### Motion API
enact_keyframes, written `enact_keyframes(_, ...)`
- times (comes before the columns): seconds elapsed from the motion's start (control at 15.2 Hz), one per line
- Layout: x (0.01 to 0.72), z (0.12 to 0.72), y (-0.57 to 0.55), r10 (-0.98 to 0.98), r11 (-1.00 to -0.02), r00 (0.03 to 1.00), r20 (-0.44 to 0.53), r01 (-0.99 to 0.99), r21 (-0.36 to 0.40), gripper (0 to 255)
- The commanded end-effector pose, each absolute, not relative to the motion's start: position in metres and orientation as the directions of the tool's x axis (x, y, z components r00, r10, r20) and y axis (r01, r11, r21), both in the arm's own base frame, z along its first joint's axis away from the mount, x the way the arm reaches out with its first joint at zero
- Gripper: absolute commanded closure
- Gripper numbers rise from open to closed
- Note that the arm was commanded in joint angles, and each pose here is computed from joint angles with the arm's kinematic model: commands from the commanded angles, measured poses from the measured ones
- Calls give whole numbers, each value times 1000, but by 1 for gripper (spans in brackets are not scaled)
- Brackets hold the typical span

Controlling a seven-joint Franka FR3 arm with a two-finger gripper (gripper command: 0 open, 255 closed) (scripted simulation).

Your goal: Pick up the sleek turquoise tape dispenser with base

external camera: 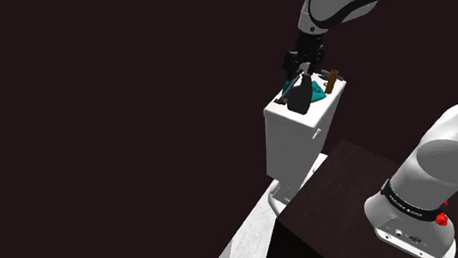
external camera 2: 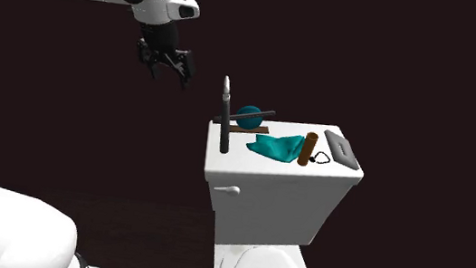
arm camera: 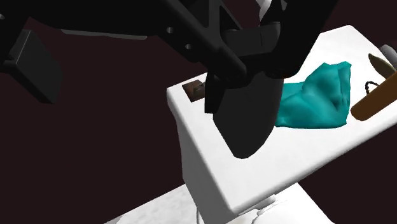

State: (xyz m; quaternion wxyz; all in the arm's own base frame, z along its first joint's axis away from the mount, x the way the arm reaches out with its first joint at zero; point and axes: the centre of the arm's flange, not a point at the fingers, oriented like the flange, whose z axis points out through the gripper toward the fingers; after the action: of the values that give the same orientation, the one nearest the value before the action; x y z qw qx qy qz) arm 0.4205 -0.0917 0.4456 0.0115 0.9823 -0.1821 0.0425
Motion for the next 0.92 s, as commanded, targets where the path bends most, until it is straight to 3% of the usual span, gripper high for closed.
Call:
enact_keyframes(0.0, 436, 429, -105, -408, -912, 907, 102, -410, 6, 0)
enact_keyframes(0.86, 518, 328, -202, -689, -716, 703, 175, -697, -17, 0)
